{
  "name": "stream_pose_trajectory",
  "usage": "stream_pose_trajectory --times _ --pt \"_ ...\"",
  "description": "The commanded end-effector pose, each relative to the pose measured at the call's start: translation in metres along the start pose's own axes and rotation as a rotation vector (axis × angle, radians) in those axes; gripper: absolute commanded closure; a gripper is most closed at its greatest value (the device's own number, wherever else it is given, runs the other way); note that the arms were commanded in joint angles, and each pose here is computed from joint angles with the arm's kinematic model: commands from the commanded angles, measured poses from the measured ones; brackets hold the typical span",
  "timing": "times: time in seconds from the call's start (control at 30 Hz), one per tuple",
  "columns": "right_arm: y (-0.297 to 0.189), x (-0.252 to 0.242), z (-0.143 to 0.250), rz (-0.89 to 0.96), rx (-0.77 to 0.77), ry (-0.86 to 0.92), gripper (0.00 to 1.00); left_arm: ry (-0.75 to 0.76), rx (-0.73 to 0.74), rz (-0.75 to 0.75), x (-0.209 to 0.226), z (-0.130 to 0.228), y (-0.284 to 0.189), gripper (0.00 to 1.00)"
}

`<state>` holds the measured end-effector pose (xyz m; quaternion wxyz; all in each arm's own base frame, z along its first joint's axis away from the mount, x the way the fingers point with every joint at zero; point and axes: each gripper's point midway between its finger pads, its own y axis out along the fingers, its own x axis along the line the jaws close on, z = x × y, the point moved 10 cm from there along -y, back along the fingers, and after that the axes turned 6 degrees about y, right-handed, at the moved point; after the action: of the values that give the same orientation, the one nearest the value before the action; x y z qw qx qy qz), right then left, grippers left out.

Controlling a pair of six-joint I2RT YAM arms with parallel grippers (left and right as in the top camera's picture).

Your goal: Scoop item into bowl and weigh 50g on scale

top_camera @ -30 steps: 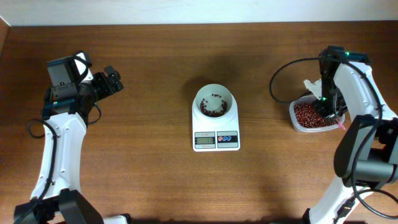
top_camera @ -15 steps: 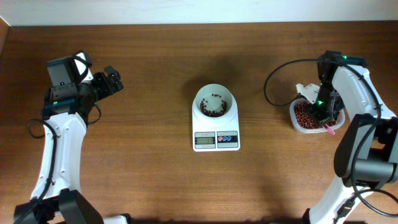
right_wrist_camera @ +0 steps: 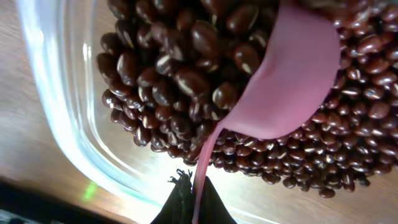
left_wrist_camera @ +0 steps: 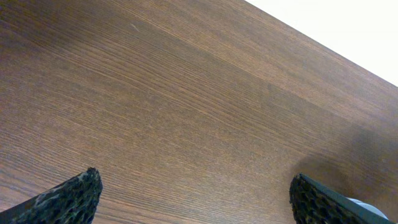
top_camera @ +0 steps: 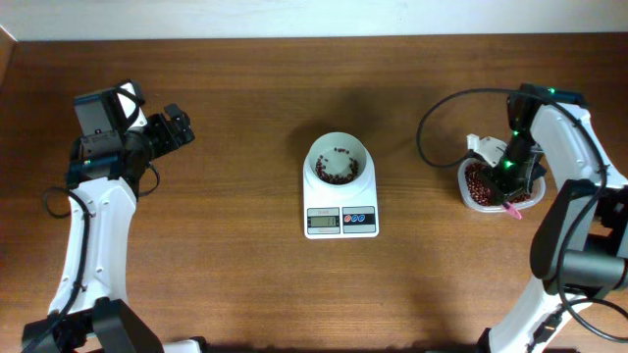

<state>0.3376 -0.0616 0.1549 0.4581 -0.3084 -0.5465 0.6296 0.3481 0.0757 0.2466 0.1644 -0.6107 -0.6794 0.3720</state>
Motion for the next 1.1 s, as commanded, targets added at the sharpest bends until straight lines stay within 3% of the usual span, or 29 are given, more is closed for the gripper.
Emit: stream_pose_trajectory --times 0.0,0.3,0.6,0.83,1.07 --pt "-0.002 0.0 0.002 -0.127 -0.054 0.015 0.96 -0.009 -0.014 -0.008 0.001 -0.005 -0.002 0.01" --pt "-0.02 -0.015 0.016 -0.169 -0.077 0.083 0.96 -0.009 -0.014 -0.008 0.001 -0.005 -0.002 0.01" --pt "-0.022 -0.035 0.041 -0.373 -0.196 0.172 0.96 -0.009 -0.014 -0.008 0.001 -0.005 -0.002 0.01" --pt "-0.022 -0.033 0.043 -0.375 -0.173 0.18 0.96 -0.007 -0.013 -0.006 0.0 -0.004 -0.001 0.01" --pt "-0.023 -0.03 0.045 -0.416 -0.131 0.339 0.96 -0.01 -0.014 -0.008 0.001 -0.005 -0.002 0.01"
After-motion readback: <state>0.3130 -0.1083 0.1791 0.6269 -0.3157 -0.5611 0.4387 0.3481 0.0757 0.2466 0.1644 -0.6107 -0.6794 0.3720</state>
